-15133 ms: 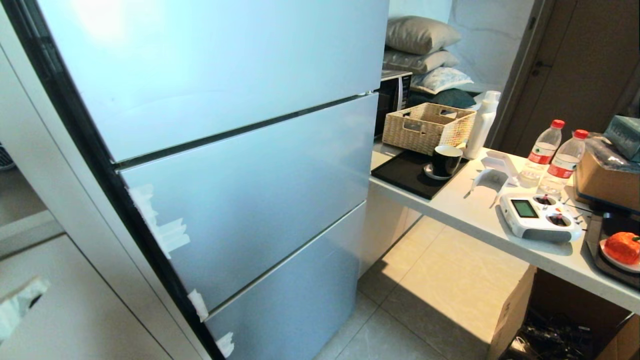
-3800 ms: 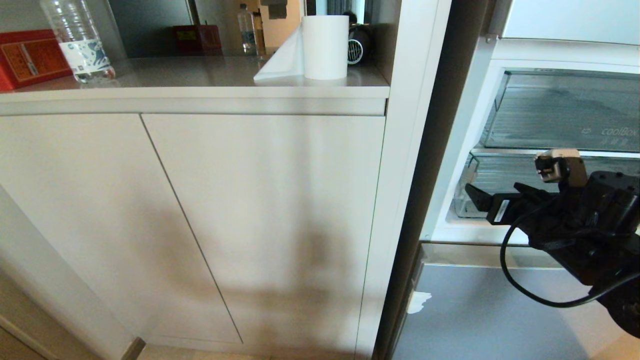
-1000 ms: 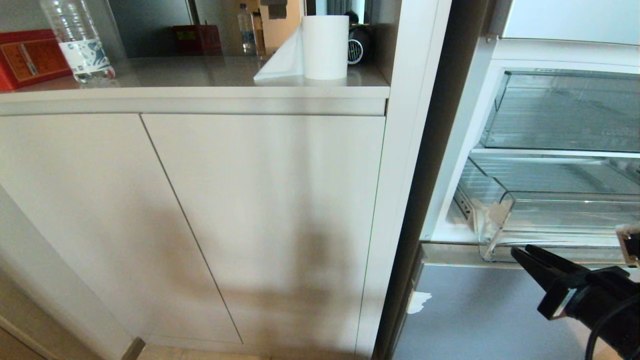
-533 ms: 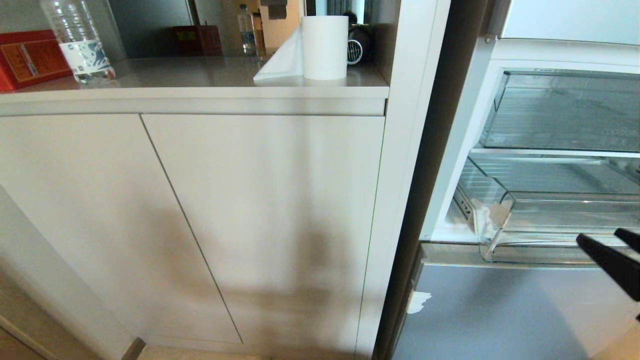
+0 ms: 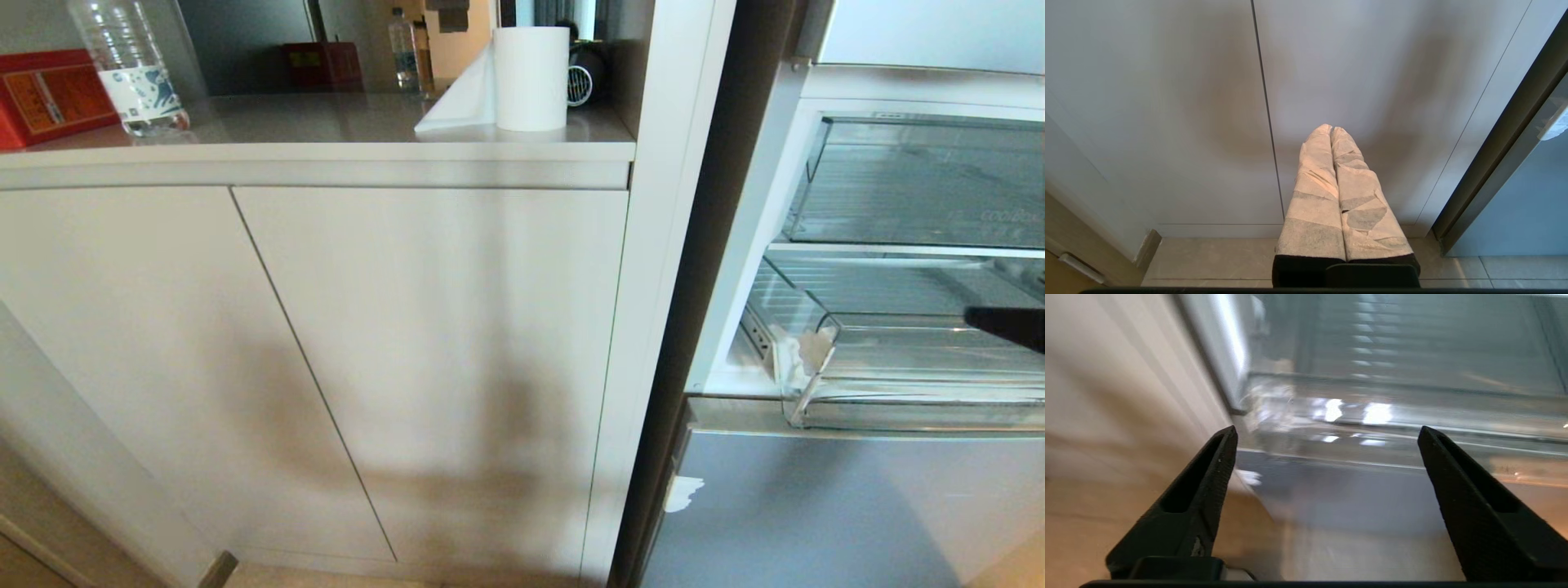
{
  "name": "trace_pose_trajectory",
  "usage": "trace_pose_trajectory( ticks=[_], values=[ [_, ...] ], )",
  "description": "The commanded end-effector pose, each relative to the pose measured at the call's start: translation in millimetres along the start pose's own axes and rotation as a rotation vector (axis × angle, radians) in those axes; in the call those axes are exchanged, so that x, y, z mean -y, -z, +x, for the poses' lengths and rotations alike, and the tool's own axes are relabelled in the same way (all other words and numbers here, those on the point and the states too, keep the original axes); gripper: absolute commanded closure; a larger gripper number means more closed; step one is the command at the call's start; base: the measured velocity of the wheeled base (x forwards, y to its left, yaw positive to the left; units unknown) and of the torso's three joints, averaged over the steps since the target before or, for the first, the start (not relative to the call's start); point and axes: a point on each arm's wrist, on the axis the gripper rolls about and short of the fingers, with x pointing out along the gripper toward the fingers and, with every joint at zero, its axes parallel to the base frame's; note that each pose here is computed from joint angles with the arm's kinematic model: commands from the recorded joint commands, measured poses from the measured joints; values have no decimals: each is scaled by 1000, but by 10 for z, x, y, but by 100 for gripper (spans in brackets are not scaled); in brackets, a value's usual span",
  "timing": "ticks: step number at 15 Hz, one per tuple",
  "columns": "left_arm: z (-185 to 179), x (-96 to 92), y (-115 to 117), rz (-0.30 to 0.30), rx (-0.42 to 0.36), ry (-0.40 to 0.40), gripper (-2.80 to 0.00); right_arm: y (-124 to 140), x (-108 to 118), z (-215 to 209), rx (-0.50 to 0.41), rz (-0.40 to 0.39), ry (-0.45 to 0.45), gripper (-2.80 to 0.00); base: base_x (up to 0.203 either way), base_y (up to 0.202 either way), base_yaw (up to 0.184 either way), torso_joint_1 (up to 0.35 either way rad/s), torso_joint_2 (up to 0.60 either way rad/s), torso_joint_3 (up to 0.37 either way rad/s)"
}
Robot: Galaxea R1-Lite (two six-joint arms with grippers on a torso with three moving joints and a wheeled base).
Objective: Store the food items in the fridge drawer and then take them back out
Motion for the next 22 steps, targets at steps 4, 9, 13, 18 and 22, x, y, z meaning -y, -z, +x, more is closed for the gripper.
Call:
trace_pose_trajectory(
  ticks=[4, 9, 13, 18, 22],
  values=[
    [1, 0, 0, 0, -1, 0, 0, -171, 5, 1119, -218, -11, 86, -280, 0, 0, 0, 0, 0, 0],
    [1, 0, 0, 0, -1, 0, 0, -227, 134, 1556, -292, 13, 119, -280, 0, 0, 0, 0, 0, 0],
    [1, 0, 0, 0, -1, 0, 0, -301, 195, 1381, -461, 52, 6, -280, 0, 0, 0, 0, 0, 0],
    [1, 0, 0, 0, -1, 0, 0, -380, 374, 824, -612, 132, -31, -280, 0, 0, 0, 0, 0, 0],
    [1, 0, 0, 0, -1, 0, 0, -331, 426, 318, -623, 76, -24, -280, 0, 0, 0, 0, 0, 0]
  ],
)
